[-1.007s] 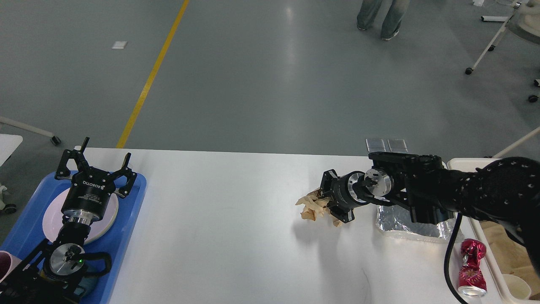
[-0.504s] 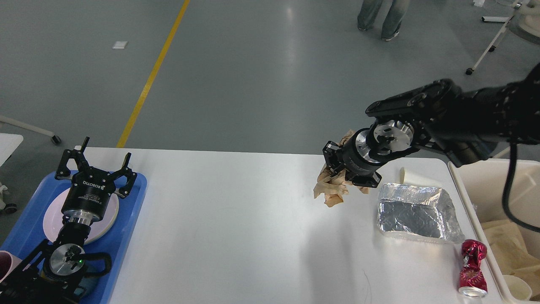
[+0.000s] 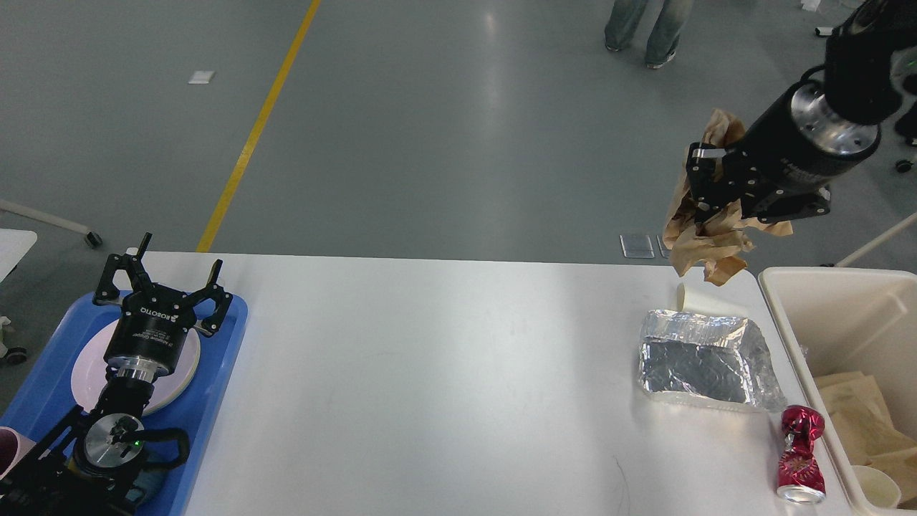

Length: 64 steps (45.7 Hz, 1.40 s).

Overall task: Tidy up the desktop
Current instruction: 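Lift the brown paper and drop it into the white bin, then raise the right gripper out of the bin and over the foil package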

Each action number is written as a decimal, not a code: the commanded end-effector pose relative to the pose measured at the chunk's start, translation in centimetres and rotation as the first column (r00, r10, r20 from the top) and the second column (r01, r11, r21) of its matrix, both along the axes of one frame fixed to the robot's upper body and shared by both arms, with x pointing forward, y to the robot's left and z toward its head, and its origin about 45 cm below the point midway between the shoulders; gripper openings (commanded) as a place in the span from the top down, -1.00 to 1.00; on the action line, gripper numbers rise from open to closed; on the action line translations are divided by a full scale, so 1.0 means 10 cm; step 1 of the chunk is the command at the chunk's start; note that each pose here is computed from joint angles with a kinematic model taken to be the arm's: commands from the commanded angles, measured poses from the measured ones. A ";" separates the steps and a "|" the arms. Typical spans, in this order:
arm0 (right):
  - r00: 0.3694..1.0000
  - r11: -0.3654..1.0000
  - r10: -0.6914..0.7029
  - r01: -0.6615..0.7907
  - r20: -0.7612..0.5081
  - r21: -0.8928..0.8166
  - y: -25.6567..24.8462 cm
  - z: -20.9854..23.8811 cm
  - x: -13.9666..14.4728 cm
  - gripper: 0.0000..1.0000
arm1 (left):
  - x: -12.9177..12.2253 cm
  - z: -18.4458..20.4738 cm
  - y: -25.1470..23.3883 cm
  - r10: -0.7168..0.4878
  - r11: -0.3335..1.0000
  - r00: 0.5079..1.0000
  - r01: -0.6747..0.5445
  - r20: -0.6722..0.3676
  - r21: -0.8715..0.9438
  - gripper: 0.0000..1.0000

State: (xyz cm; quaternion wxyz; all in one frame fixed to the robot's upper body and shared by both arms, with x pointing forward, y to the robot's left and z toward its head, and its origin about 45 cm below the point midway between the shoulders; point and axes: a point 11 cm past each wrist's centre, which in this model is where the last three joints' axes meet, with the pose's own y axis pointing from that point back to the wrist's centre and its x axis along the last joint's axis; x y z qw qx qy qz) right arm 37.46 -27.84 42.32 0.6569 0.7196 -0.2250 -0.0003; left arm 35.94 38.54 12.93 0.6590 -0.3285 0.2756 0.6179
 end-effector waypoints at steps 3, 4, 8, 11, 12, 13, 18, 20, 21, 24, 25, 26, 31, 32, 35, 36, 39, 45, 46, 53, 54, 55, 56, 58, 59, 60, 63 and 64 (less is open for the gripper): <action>1.000 1.000 -0.004 0.004 -0.010 -0.024 -0.14 -0.01 -0.06 1.00 | 0.00 0.00 0.00 0.001 1.000 1.000 -0.001 0.001 0.000 -0.93; 1.000 0.999 -0.003 0.003 -0.010 -0.032 -0.16 -0.02 -0.06 1.00 | 0.00 0.00 0.00 0.001 1.000 1.000 -0.001 0.001 0.000 -0.93; 0.999 0.999 -0.052 0.051 -0.018 -0.014 -0.36 -0.11 -0.08 1.00 | 0.00 0.00 0.00 0.000 1.000 1.000 0.000 0.002 0.000 -0.93; 0.992 0.992 -0.124 0.124 -0.018 0.003 -0.66 -0.27 -0.11 1.00 | 0.00 0.00 0.00 0.001 1.000 1.000 -0.001 0.001 0.000 -0.93; 0.989 0.989 -0.146 0.146 -0.016 -0.003 -0.77 -0.32 -0.12 1.00 | 0.00 0.00 0.00 0.000 1.000 1.000 0.000 0.002 0.000 -0.93; 0.986 0.986 -0.166 0.166 -0.014 -0.009 -0.87 -0.38 -0.13 1.00 | 0.00 0.00 0.00 0.000 1.000 1.000 0.000 0.002 0.000 -0.93; 0.962 0.961 -0.274 0.275 0.012 -0.040 -1.37 -0.71 -0.18 1.00 | 0.00 0.00 0.00 0.001 1.000 1.000 -0.001 0.001 0.000 -0.93; 0.948 0.946 -0.319 0.319 0.009 -0.055 -1.60 -0.88 -0.24 1.00 | 0.00 0.00 0.00 0.001 1.000 1.000 -0.001 0.001 0.000 -0.93; 0.941 0.939 -0.338 0.338 0.002 -0.064 -1.70 -0.98 -0.27 1.00 | 0.00 0.00 0.00 0.001 1.000 1.000 -0.001 0.001 0.000 -0.93; 0.923 0.918 -0.383 0.383 0.015 -0.103 -1.99 -1.21 -0.30 1.00 | 0.00 0.00 0.00 0.001 1.000 1.000 -0.001 0.001 0.000 -0.93; 0.918 0.911 -0.396 0.396 0.020 -0.113 -2.08 -1.28 -0.32 1.00 | 0.00 0.00 0.00 0.001 1.000 1.000 -0.001 0.001 0.000 -0.93; 0.912 0.904 -0.409 0.409 0.024 -0.126 -2.17 -1.35 -0.34 1.00 | 0.00 0.00 0.00 0.001 1.000 1.000 -0.001 0.001 0.000 -0.93; 0.880 0.867 -0.473 0.473 0.042 -0.155 -2.53 -1.80 -0.50 1.00 | 0.00 0.00 0.00 0.001 1.000 1.000 -0.001 0.001 0.000 -0.93; 0.874 0.860 -0.483 0.484 0.049 -0.160 -2.59 -1.89 -0.53 1.00 | 0.00 0.00 0.00 0.001 1.000 1.000 -0.001 0.001 0.000 -0.93; 0.855 0.840 -0.512 0.518 0.081 -0.163 -2.78 -2.10 -0.59 1.00 | 0.00 0.00 0.00 0.001 1.000 1.000 -0.001 0.001 0.000 -0.93; 0.849 0.832 -0.521 0.529 0.090 -0.167 -2.85 -2.17 -0.62 1.00 | 0.00 0.00 0.00 0.001 1.000 1.000 -0.001 0.001 0.000 -0.93; 0.834 0.813 -0.541 0.552 0.114 -0.182 -3.03 -2.39 -0.70 1.00 | 0.00 0.00 0.00 0.001 1.000 1.000 -0.001 0.001 0.000 -0.93; 0.795 0.770 -0.582 0.606 0.171 -0.197 -3.33 -2.84 -0.97 1.00 | 0.00 0.00 0.00 0.002 1.000 1.000 -0.002 0.000 0.000 -0.93; 0.791 0.767 -0.586 0.612 0.177 -0.194 -3.34 -2.92 -1.00 1.00 | 0.00 0.00 0.00 0.001 1.000 1.000 -0.001 0.001 0.000 -0.93; 0.785 0.756 -0.565 0.616 0.255 -0.220 -3.27 -3.41 -1.19 1.00 | 0.00 0.00 0.00 0.001 1.000 1.000 -0.001 0.001 0.000 -0.93; 0.789 0.759 -0.553 0.610 0.268 -0.230 -3.23 -3.48 -1.21 1.00 | 0.00 0.00 0.00 0.001 1.000 1.000 -0.001 0.001 0.000 -0.93; 0.792 0.761 -0.543 0.604 0.279 -0.236 -3.18 -3.56 -1.22 1.00 | 0.00 0.00 0.00 0.002 1.000 1.000 -0.002 0.000 0.000 -0.93; 0.794 0.760 -0.533 0.602 0.293 -0.245 -3.14 -3.62 -1.25 1.00 | 0.00 0.00 0.00 0.001 1.000 1.000 -0.001 0.001 0.000 -0.93; 0.795 0.756 -0.526 0.600 0.301 -0.263 -3.08 -3.76 -1.35 1.00 | 0.00 0.00 0.00 0.001 1.000 1.000 -0.001 0.001 0.000 -0.93; 0.795 0.753 -0.524 0.601 0.306 -0.270 -3.06 -3.80 -1.38 1.00 | 0.00 0.00 0.00 0.000 1.000 1.000 0.000 0.002 0.000 -0.93; 0.792 0.748 -0.523 0.604 0.316 -0.275 -3.06 -3.82 -1.41 1.00 | 0.00 0.00 0.00 0.001 1.000 1.000 -0.001 0.001 0.000 -0.93; 0.784 0.739 -0.516 0.611 0.346 -0.283 -3.04 -3.84 -1.41 1.00 | 0.00 0.00 0.00 0.001 1.000 1.000 -0.001 0.001 0.000 -0.93; 0.783 0.738 -0.513 0.612 0.352 -0.285 -3.04 -3.85 -1.41 1.00 | 0.00 0.00 0.00 0.001 1.000 1.000 -0.001 0.001 0.000 -0.93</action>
